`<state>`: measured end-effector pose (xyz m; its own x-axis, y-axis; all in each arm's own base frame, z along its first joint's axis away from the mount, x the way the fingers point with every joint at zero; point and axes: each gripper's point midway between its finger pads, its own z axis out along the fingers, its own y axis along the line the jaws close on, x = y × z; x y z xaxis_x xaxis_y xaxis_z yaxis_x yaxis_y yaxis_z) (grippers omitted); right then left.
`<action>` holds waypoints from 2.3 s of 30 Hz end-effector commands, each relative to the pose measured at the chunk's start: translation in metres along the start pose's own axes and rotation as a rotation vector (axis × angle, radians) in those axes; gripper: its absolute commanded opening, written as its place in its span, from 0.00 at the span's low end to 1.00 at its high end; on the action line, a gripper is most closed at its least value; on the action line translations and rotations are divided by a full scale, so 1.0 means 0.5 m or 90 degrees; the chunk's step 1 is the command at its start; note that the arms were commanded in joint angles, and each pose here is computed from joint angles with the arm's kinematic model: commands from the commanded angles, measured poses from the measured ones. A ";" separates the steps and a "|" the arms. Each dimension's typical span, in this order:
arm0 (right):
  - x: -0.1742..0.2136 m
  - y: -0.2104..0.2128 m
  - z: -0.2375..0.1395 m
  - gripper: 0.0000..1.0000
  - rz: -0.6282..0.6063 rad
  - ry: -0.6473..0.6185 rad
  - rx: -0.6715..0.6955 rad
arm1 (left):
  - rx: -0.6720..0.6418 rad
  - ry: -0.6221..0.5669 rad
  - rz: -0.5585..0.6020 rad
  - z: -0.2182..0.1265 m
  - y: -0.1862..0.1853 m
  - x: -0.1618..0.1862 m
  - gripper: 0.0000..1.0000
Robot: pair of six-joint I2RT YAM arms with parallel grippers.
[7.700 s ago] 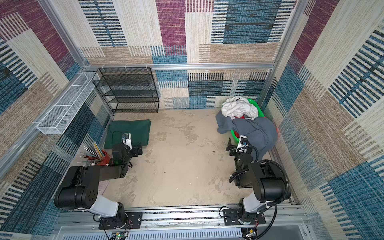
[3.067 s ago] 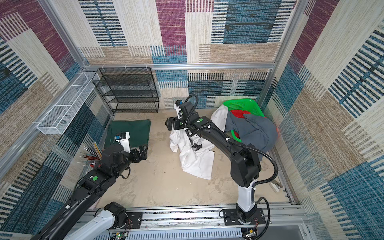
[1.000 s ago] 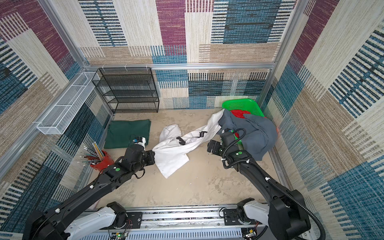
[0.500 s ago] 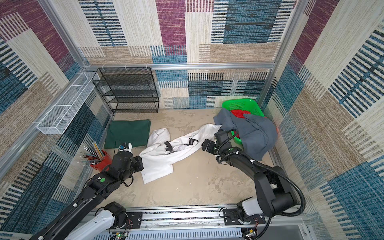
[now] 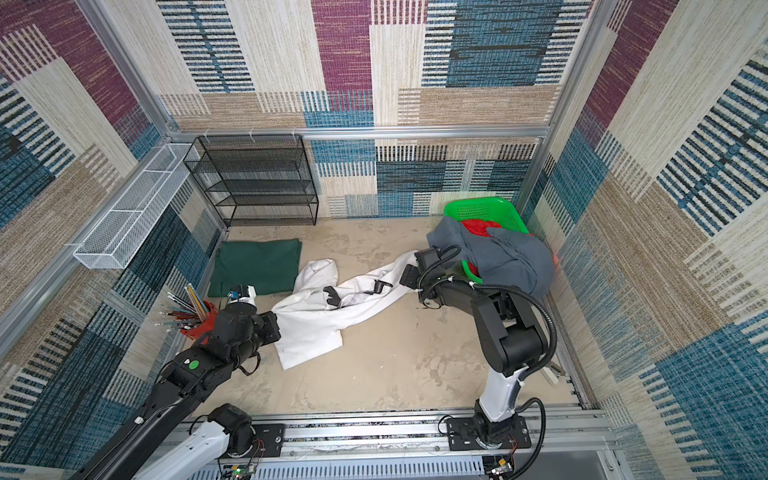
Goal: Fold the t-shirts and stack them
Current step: 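Stretch the shirt between both grippers and lay it flat on the table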
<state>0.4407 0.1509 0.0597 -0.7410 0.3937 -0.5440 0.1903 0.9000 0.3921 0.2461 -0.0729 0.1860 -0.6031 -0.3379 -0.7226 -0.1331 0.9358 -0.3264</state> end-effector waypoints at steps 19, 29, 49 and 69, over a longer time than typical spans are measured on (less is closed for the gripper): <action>-0.069 -0.043 0.009 0.00 -0.070 -0.059 0.115 | 0.029 0.003 -0.017 -0.019 -0.027 -0.029 0.00; -0.092 0.002 -0.095 0.00 -0.075 -0.081 0.054 | 0.035 -0.021 0.014 -0.018 -0.052 -0.078 0.00; -0.590 0.256 -0.322 0.00 -0.079 -0.320 0.001 | 0.149 -0.241 0.069 -0.027 -0.282 -0.621 0.00; 0.172 -0.096 -0.338 0.00 0.090 -0.033 0.043 | 0.084 0.018 -0.074 -0.050 0.015 -0.008 0.00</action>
<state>0.2785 0.1187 0.1363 -0.6919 0.4081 -0.5956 0.2183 0.9046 0.3661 0.2455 -0.0649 0.2202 -0.5791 -0.3998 -0.7105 -0.0510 0.8876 -0.4578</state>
